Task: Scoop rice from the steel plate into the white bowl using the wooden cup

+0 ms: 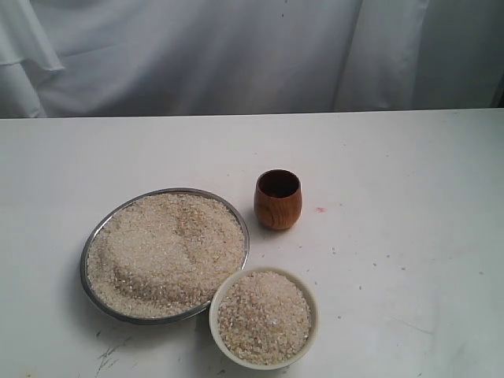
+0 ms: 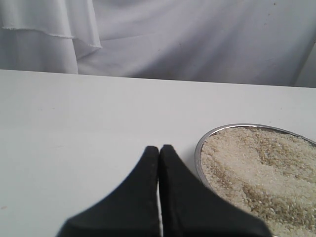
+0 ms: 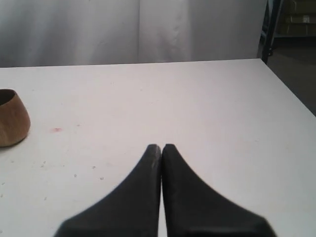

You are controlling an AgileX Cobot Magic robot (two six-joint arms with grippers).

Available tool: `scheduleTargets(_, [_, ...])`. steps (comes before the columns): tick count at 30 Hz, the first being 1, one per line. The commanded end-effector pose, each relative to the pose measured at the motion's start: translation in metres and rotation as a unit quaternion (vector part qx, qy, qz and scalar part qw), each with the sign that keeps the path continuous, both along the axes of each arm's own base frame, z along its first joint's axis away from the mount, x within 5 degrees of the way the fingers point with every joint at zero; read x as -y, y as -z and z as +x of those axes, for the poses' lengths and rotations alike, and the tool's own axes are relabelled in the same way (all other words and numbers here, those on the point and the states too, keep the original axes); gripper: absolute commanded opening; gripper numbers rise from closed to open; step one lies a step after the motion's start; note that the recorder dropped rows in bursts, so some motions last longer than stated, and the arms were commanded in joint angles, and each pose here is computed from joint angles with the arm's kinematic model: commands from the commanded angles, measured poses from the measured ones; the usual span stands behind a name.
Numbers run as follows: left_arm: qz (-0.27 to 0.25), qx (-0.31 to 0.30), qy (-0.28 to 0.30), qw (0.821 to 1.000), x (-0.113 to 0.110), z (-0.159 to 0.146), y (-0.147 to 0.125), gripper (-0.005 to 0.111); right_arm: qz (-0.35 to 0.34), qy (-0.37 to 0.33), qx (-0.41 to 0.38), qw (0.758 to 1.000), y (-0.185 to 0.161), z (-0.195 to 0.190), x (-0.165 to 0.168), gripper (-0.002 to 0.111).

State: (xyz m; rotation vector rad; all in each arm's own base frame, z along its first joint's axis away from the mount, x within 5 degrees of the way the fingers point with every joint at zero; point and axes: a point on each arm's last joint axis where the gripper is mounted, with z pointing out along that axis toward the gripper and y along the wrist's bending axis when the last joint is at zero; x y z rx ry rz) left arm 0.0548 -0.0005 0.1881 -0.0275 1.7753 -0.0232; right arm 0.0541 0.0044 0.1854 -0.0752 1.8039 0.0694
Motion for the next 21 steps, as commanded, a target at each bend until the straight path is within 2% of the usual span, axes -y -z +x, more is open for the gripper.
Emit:
scheduleTargets(1, [-0.002, 0.003, 0.000, 1.000, 0.0001, -0.0001, 0.0007, 0.000, -0.010, 0.016, -0.004, 1.000, 0.0021, -0.0005, 0.0015, 0.000])
scheduleTargets(21, [-0.002, 0.003, 0.000, 1.000, 0.0001, -0.0001, 0.0007, 0.000, -0.024, 0.015, -0.004, 1.000, 0.0023, -0.0005, 0.0016, 0.000])
